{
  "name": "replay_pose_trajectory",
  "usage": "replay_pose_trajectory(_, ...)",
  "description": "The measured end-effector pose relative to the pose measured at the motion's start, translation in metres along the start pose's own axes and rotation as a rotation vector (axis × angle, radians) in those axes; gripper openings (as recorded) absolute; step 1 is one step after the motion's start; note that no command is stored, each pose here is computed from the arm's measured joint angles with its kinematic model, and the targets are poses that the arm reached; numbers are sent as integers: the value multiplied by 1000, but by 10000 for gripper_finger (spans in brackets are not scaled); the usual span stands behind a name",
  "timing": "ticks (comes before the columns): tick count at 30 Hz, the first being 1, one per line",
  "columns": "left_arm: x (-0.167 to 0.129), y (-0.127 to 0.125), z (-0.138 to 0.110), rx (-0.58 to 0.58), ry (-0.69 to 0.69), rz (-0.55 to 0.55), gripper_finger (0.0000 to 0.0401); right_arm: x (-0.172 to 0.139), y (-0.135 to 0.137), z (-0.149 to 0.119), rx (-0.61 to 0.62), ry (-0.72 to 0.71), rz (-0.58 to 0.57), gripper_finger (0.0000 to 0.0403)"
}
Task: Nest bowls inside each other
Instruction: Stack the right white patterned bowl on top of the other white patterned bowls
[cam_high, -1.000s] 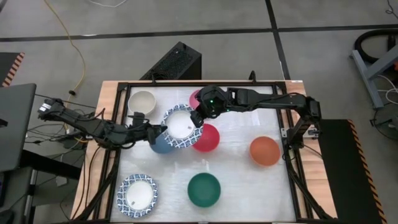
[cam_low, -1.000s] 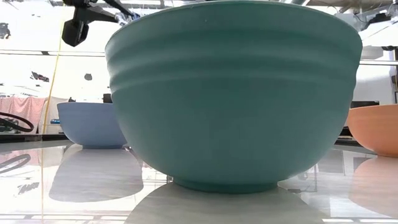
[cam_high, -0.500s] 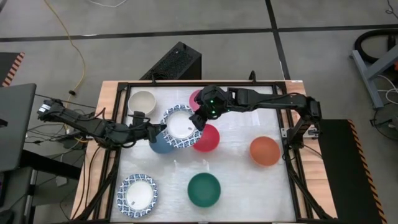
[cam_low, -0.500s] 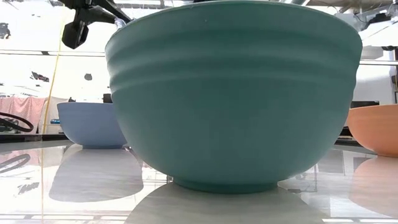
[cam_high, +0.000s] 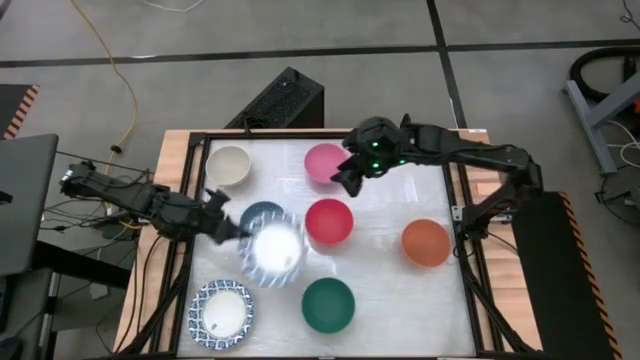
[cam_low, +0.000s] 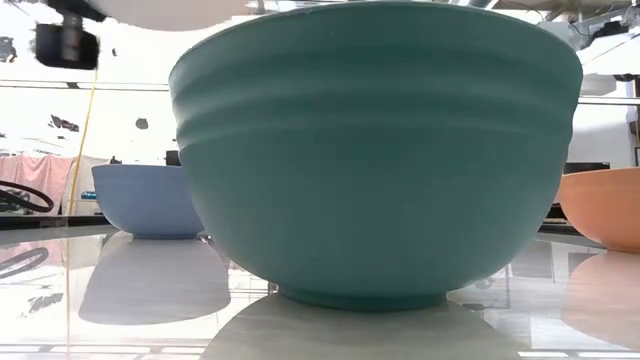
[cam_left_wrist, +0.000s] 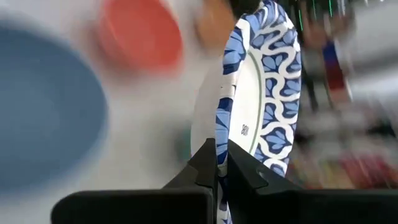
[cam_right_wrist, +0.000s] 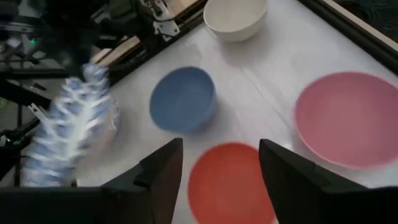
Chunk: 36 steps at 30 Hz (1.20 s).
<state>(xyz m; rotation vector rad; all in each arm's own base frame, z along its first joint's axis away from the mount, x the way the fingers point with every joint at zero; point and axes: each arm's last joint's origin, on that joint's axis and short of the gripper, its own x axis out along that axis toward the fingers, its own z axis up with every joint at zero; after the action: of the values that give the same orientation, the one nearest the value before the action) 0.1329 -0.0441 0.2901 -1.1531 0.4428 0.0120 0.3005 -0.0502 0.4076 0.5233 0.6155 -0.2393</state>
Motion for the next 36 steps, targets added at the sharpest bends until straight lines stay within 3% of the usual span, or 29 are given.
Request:
replay_pose_trajectory(4, -5, 4, -15, -54, 316, -11, 0, -13, -1, -3, -21, -4, -39, 222)
replay_pose_trajectory(8, -4, 15, -32, -44, 553, 117, 0, -18, -2, -3, -22, -17, -53, 221)
replay_pose_trajectory(12, -1, 19, -46, 70, 703, 159, 0, -15, -2, -4, -23, -10, -56, 221)
replay_pose_trajectory(19, 2, 21, -57, 228, 733, 175, 0, -10, -2, -5, -22, 15, -68, 220)
replay_pose_trajectory(28, 0, 24, -62, 323, 747, 195, 0, -7, -3, -5, -25, 24, -73, 220)
replay_pose_trajectory(36, 1, 20, -62, 375, 738, 139, 0, -7, -3, -5, -24, 23, -74, 220)
